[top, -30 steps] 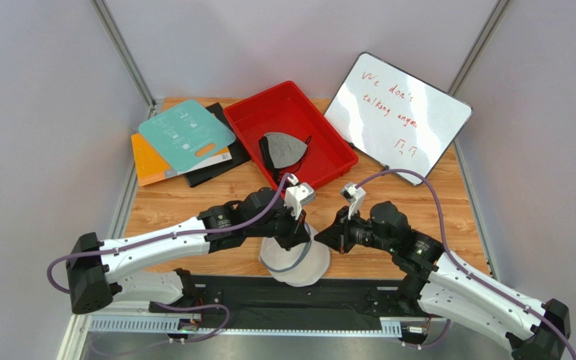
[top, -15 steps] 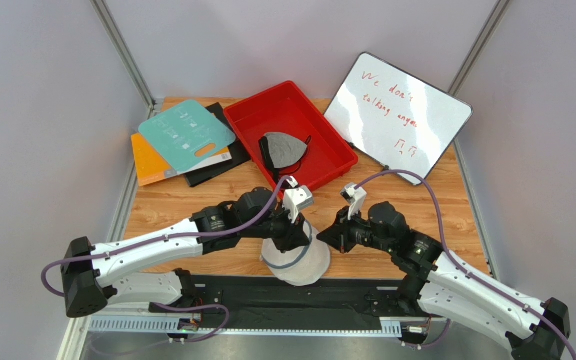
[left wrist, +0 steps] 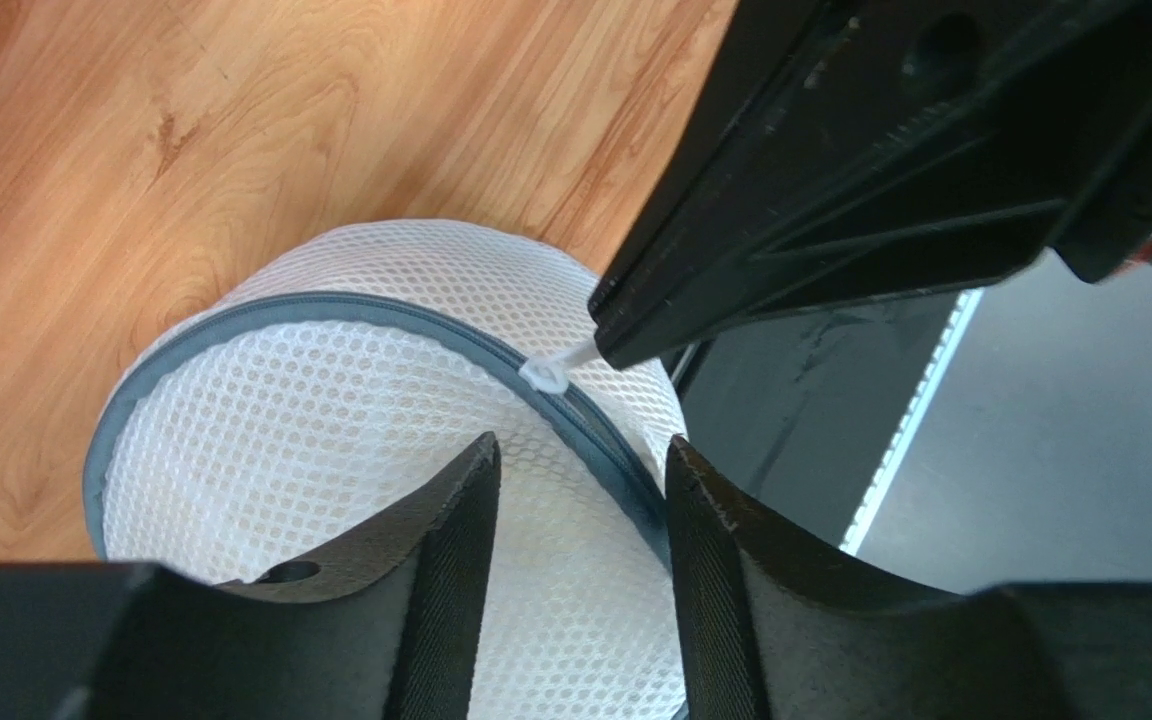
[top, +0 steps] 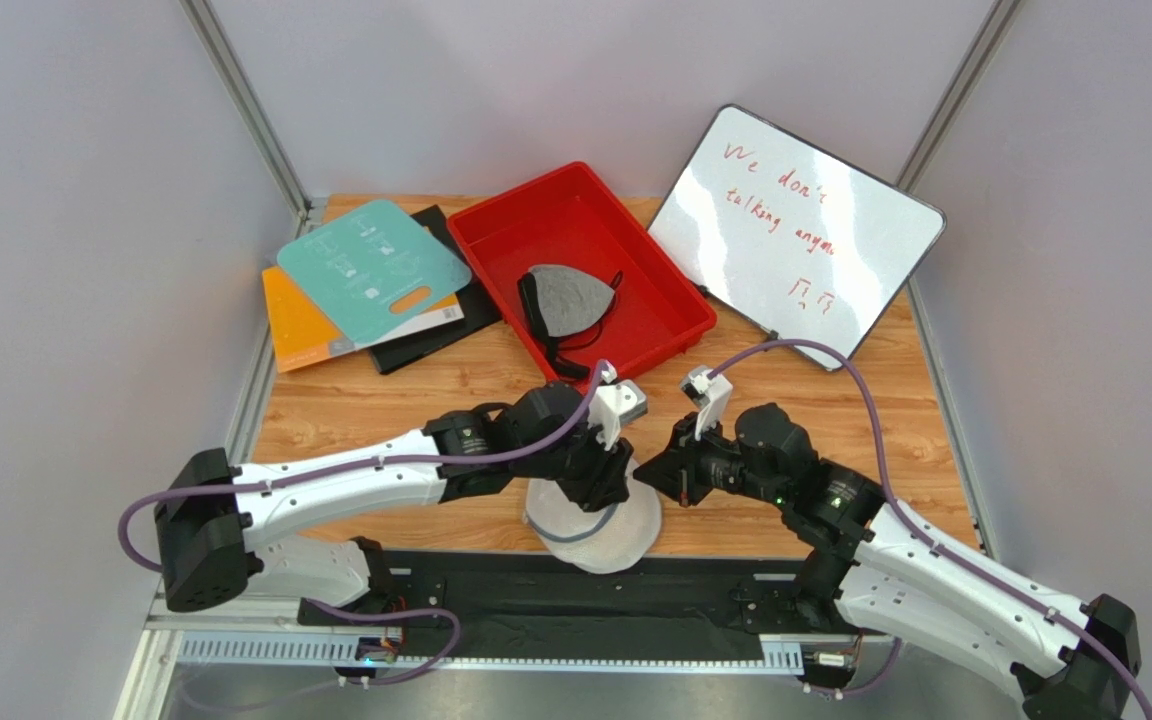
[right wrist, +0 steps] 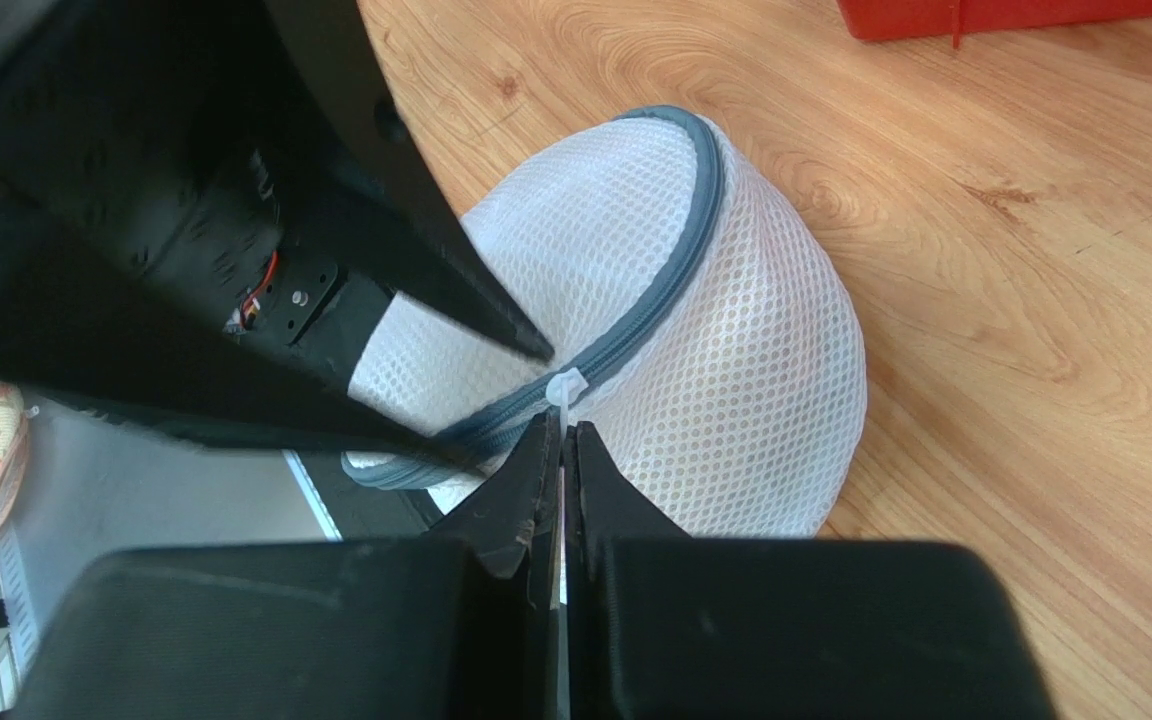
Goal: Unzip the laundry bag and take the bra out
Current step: Unzip the laundry bag at the center of the board.
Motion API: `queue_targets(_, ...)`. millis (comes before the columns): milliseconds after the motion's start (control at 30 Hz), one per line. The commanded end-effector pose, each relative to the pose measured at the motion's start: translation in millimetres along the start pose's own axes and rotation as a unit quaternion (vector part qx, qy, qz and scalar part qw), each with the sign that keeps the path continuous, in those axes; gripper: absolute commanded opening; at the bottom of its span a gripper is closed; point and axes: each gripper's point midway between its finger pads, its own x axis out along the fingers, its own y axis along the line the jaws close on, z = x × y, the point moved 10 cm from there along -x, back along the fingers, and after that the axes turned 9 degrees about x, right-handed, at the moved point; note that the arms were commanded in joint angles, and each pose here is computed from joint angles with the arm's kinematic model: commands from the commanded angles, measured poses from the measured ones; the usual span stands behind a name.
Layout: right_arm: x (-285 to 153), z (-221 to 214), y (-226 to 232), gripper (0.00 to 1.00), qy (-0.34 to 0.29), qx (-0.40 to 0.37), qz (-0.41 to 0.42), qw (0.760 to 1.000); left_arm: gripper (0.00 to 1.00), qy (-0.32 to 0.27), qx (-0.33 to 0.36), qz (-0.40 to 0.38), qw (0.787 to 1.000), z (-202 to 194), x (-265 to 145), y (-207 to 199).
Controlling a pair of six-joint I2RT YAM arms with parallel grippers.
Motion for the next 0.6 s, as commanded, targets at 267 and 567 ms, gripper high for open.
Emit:
queue_targets(267, 0.0, 7.8, 0.7, 0.0, -0.026, -0.013, -0.02, 0.999, 0.0, -0.011, 0.031, 0.024, 0.999, 8.8, -8.5, -0.2)
queue_targets(567, 2.6, 7.1, -8.8, 0.0, -0.036, -0.011, -0.066, 0.997, 0.0, -0.037, 0.077, 0.001, 0.996, 1.5, -31.0, -1.7)
